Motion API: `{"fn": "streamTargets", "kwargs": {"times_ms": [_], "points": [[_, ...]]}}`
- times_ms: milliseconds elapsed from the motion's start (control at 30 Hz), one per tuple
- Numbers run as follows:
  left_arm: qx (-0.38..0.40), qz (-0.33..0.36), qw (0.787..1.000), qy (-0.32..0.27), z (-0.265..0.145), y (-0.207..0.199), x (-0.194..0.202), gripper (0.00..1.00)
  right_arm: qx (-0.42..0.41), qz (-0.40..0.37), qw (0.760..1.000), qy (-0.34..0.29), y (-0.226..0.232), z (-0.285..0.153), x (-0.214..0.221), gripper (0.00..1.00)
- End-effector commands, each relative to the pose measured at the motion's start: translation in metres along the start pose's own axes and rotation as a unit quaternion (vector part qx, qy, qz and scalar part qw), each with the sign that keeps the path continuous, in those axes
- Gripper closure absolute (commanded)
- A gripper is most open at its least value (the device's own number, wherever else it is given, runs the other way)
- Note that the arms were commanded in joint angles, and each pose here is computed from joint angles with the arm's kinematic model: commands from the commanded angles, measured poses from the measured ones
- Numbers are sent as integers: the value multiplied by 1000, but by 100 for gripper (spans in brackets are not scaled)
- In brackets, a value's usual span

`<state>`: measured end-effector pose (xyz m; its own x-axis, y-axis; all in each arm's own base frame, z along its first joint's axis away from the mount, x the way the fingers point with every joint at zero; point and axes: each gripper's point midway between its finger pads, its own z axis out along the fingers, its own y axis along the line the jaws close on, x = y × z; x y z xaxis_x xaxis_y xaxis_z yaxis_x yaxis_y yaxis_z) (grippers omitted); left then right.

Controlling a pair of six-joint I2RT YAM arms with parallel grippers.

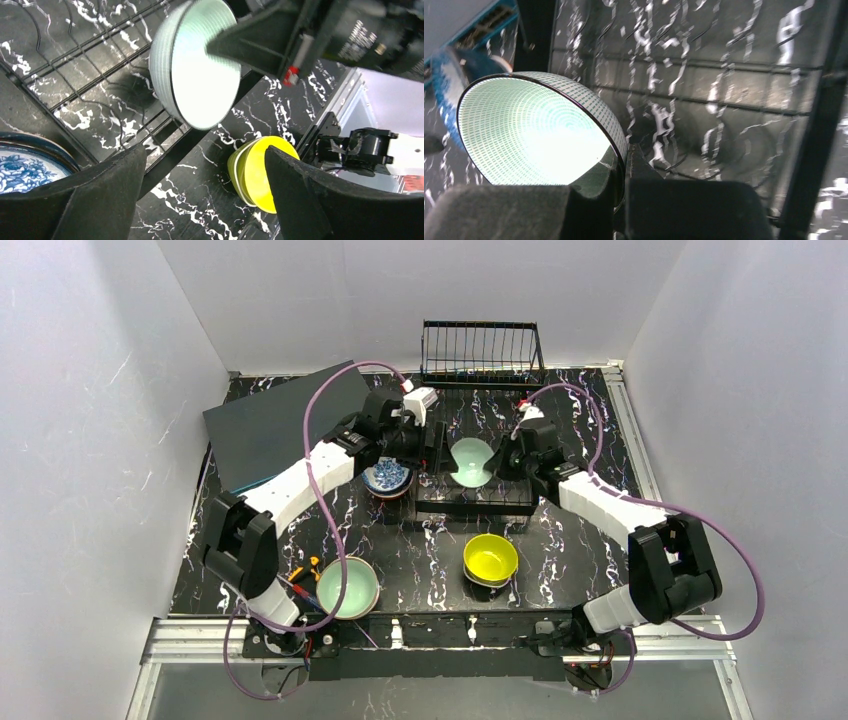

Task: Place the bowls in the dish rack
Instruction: Pick up the bowl from the dish rack.

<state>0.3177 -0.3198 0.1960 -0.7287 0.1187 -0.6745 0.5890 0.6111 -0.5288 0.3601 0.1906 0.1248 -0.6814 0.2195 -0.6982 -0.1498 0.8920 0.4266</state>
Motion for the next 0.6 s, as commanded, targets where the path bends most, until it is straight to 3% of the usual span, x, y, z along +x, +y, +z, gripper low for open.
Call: {"fn": "streamTargets", "kwargs": {"times_ms": [0,233,433,500,567], "points": [[-39,-10,998,38,3,13,10,18,-86,9,996,-17,54,-19,-8,99],[-49,-2,997,63,12,13,19,41,-98,1,995,-24,65,-27,-11,99],[-63,4,996,60,10,16,18,77,-116,-1,993,-18,73,-29,-12,98],[-65,3,996,61,10,17,18,95,-120,-5,993,-16,74,-28,-11,92],[-67,2,996,63,11,18,18,100,-126,-9,992,-15,76,-28,-11,82]]}}
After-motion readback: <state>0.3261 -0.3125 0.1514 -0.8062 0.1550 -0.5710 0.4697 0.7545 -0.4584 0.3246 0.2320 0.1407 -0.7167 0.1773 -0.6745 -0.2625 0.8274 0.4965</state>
